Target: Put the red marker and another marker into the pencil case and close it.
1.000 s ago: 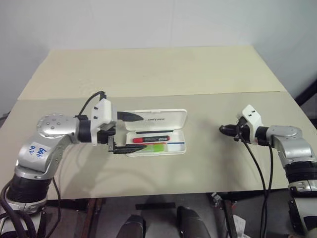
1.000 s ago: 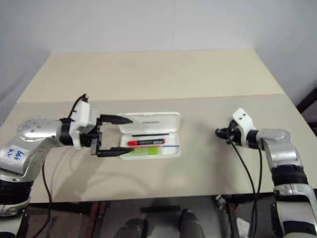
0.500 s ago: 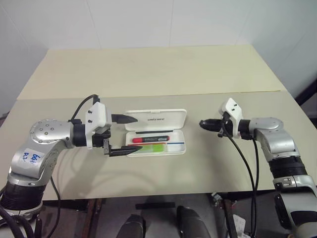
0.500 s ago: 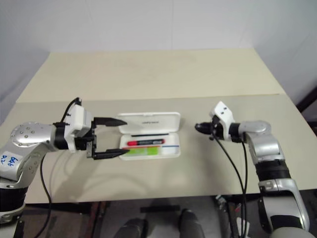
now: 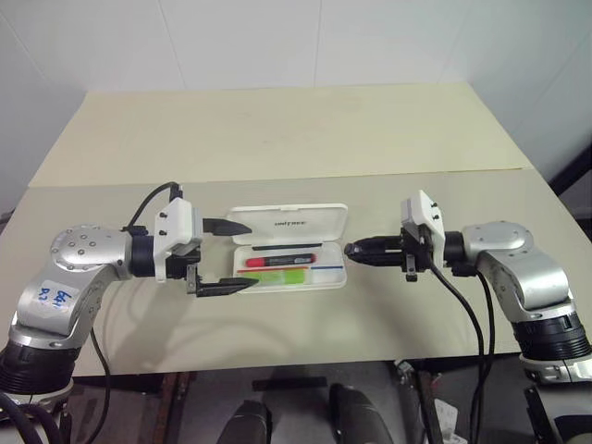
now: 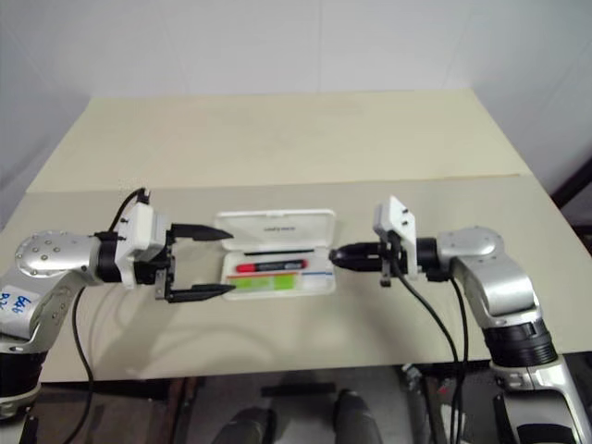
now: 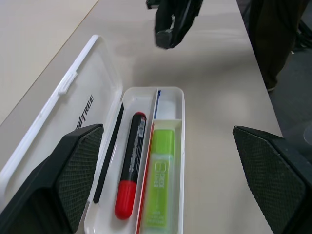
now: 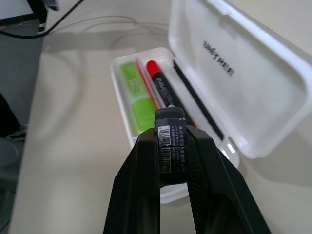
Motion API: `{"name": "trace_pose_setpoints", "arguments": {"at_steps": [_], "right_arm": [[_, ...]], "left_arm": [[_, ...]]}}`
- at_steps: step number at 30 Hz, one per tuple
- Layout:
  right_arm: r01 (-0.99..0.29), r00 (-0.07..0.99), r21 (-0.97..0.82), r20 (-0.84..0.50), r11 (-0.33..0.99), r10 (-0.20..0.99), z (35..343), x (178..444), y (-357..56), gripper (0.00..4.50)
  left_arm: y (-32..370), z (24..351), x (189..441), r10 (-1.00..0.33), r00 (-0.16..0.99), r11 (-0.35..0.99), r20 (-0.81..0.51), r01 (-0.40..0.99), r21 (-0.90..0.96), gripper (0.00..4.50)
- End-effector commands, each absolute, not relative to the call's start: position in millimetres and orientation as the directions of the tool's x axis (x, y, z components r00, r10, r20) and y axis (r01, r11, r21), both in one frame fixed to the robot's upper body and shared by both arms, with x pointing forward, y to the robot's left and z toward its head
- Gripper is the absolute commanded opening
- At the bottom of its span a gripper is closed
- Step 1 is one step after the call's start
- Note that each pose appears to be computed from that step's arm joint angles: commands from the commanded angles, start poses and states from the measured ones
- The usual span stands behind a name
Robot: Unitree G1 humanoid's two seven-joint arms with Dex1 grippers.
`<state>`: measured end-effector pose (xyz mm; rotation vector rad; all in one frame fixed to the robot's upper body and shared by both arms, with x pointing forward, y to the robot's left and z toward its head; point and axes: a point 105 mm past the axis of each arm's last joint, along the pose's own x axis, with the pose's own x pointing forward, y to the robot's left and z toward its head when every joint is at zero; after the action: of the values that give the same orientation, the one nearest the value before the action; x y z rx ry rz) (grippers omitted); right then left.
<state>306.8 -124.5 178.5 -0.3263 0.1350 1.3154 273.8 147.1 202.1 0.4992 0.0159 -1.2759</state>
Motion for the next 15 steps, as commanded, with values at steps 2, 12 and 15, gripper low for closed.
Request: {"name": "trace_pose_setpoints", "arguments": {"at_steps": [2, 12, 15], "right_arm": [[-0.967, 0.209, -0.205, -0.279, 0.154, 0.937, 179, 302, -110, 0.39], [-0.968, 0.146, -0.242, -0.335, 0.065, 0.931, 157, 309, -97, 0.39], [-0.969, 0.131, -0.244, -0.336, 0.048, 0.933, 156, 313, -93, 0.39]], "left_arm": [[139, 197, 272, -0.919, 0.273, 0.157, -0.285, 0.915, 0.371, 4.50], [132, 189, 275, -0.925, 0.255, 0.137, -0.281, 0.916, 0.377, 4.50], [133, 188, 274, -0.925, 0.257, 0.140, -0.281, 0.916, 0.375, 4.50]]}}
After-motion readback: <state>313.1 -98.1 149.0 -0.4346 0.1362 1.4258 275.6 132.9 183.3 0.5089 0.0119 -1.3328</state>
